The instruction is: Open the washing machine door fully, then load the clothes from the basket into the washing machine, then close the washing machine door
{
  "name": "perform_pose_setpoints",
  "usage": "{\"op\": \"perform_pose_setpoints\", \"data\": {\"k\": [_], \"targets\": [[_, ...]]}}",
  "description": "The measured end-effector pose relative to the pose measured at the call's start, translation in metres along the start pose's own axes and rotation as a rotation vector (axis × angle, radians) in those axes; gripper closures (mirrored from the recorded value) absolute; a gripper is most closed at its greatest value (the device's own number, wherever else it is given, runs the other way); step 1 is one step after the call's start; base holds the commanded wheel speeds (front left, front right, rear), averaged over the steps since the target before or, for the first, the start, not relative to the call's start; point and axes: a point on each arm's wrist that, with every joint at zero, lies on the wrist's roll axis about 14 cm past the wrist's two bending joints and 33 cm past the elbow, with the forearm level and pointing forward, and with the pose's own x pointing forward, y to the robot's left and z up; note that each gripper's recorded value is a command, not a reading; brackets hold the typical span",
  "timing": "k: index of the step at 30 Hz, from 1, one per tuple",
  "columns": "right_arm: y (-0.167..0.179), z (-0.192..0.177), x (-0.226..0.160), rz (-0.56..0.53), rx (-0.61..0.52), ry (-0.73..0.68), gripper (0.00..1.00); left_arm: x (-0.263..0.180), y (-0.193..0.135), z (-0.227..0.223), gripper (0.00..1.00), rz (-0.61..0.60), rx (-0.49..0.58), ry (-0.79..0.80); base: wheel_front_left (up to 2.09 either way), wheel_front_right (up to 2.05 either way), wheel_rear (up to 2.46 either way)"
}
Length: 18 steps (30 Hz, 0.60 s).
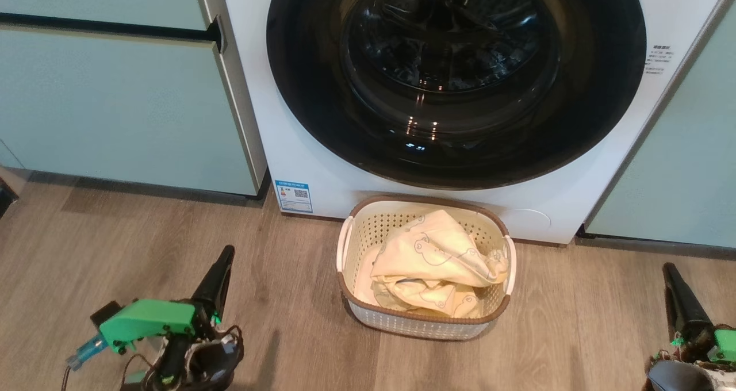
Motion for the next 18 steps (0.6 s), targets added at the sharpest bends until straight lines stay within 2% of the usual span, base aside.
{"op": "perform_pose_setpoints", "data": {"k": [4, 5, 12, 18], "targets": [[0.0, 0.0, 0.0, 0.0, 0.0, 0.0, 1.0, 0.0, 0.0, 0.0, 1.0, 0.0, 0.0, 0.0, 0.0, 0.0, 0.0], [-0.003, 0.0, -0.001, -0.01, 0.002, 0.0, 0.0, 0.0, 0.003, 0.0, 0.0, 0.009, -0.004, -0.001, 0.0, 0.0, 0.0], [-0.064, -0.006, -0.031, -0.189, 0.032, -0.005, 0.0, -0.028, 0.06, -0.002, 0.0, 0.18, -0.028, -0.012, 0.0, 0.0, 0.0], [-0.059, -0.006, -0.029, -0.176, 0.028, -0.014, 0.0, -0.024, 0.055, -0.001, 0.0, 0.166, -0.009, -0.023, 0.0, 0.0, 0.0]]}}
